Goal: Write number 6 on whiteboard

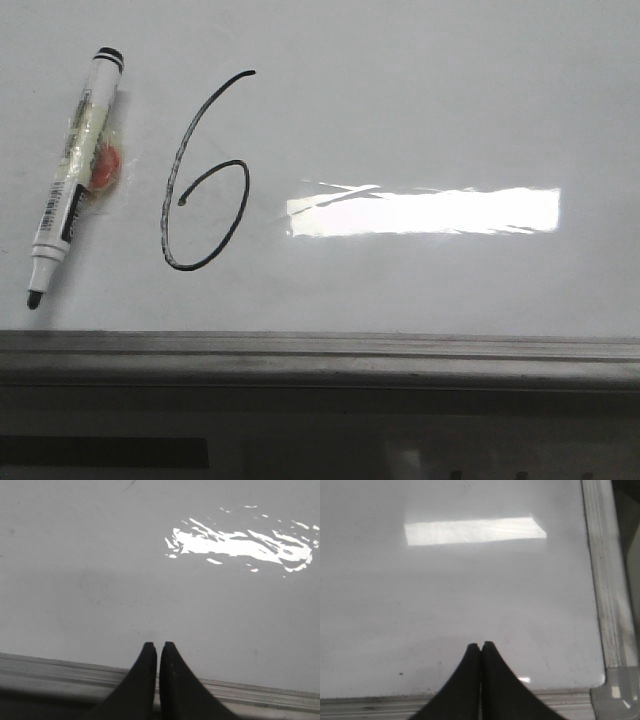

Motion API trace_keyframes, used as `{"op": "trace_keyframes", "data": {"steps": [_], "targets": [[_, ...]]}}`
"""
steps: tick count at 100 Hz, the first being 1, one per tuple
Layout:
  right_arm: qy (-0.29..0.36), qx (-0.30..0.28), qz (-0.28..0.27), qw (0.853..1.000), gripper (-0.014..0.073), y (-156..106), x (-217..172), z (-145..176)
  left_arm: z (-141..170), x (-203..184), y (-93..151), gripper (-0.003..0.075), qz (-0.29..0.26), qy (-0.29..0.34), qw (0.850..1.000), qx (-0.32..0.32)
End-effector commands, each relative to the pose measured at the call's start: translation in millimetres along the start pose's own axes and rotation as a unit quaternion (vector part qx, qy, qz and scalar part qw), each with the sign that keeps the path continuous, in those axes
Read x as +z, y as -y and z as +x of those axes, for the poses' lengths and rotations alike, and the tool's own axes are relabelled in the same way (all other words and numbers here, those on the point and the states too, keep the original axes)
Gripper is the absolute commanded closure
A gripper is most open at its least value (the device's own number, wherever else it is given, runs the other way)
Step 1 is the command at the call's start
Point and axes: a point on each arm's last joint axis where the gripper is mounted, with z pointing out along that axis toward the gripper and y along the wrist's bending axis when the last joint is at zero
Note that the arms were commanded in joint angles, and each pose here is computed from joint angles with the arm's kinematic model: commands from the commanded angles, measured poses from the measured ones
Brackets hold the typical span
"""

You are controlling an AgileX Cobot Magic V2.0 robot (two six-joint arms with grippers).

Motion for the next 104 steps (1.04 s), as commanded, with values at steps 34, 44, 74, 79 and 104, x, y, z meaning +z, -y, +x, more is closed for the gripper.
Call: {"op": "trace_keyframes", "data": {"steps": [34, 44, 74, 79, 104], "targets": [[0.01, -0.01, 0.004, 1.0, 0.0662, 0.4, 0.2, 1.7, 2.4, 0.5, -0.7, 0.0741, 0.001, 0.025, 1.0, -0.001], [0.011, -0.01, 0.0, 1.0, 0.0662, 0.1, 0.2, 1.7, 2.4, 0.5, -0.7, 0.0741, 0.001, 0.025, 1.0, -0.001], [0.011, -0.012, -0.007, 1.0, 0.0662, -0.8, 0.2, 1.7, 2.4, 0.5, -0.7, 0.0741, 0.001, 0.025, 1.0, -0.001], [0.011, -0.012, -0.007, 1.0, 0.0662, -0.8, 0.2, 1.7, 2.4, 0.5, -0.7, 0.0741, 0.001, 0.025, 1.0, -0.001], [0.011, -0.012, -0.007, 1.0, 0.0662, -0.8, 0.2, 1.7, 2.4, 0.5, -0.7, 0.0741, 0.001, 0.025, 1.0, -0.001]]}}
